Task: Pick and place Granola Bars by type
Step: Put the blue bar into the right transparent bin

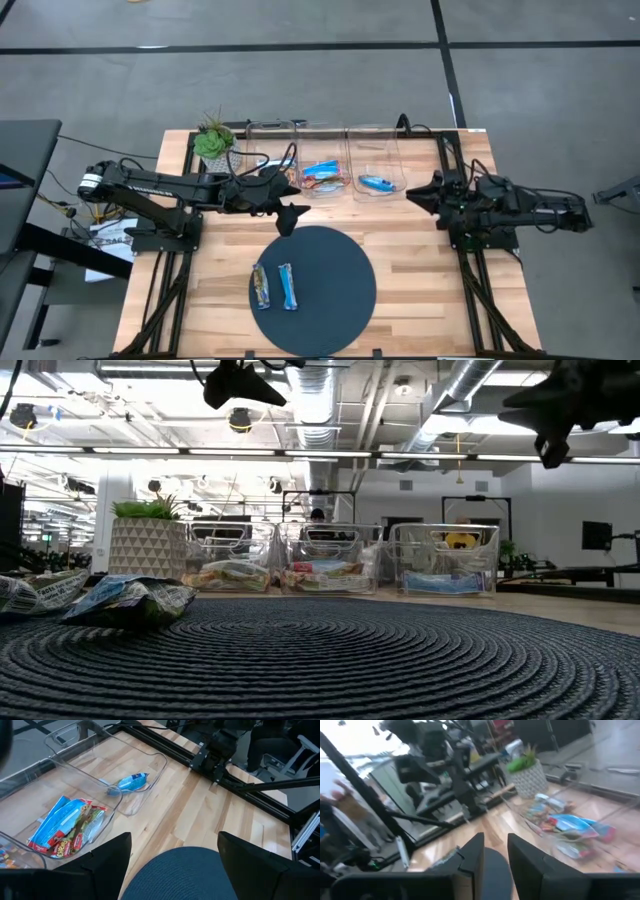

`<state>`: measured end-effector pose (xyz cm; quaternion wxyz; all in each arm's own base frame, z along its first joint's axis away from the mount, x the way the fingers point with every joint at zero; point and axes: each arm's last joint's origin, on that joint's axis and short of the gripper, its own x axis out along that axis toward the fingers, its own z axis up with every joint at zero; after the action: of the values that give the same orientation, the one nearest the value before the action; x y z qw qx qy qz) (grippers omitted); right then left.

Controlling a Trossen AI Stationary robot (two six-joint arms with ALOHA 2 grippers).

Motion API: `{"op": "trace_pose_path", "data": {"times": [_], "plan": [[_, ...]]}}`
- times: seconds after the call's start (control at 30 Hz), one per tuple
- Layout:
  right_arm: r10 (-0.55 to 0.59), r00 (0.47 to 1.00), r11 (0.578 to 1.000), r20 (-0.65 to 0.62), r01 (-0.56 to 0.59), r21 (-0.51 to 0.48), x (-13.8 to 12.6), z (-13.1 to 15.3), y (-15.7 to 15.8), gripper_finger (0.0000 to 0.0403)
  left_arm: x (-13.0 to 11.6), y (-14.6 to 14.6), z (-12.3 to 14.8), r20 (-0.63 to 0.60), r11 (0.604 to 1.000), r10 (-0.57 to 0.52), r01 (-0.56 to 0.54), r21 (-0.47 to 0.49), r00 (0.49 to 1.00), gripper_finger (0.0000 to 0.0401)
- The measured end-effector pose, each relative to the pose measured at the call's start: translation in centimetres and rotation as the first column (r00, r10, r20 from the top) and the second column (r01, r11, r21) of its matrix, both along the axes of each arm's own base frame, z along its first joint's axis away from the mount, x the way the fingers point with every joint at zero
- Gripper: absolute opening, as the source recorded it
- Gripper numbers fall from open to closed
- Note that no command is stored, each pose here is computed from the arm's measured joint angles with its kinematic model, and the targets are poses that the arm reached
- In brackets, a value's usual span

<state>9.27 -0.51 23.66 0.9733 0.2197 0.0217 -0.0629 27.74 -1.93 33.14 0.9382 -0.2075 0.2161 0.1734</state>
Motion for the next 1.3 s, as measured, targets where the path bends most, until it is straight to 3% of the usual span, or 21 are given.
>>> {"op": "trace_pose_path", "data": {"times": [0.23,0.37,0.8,1.3], "plan": [[0.038,0.978,0.999,0.205,-0.039,-0.001,-0.3,-1.5,0.3,0.0057,0.0,0.0,0.0,0.002,1.0,0.007,-0.007,-0.011,1.0,0.029],[0.044,0.967,0.998,0.25,-0.053,0.029,-0.5,-2.7,0.4,0.0047,0.0,0.0,-0.1,0.0,0.999,0.018,-0.018,-0.028,1.0,0.029],[0.047,0.973,0.997,0.224,-0.059,0.045,-0.1,-4.0,0.4,0.0002,-0.1,0.0,-0.3,-0.024,0.999,0.019,-0.019,-0.026,1.0,0.029],[0.047,0.978,0.997,0.201,-0.058,0.047,-0.1,-4.3,0.4,0.0001,-0.2,0.0,-0.3,-0.024,0.999,0.018,-0.019,-0.04,1.0,0.029]]}}
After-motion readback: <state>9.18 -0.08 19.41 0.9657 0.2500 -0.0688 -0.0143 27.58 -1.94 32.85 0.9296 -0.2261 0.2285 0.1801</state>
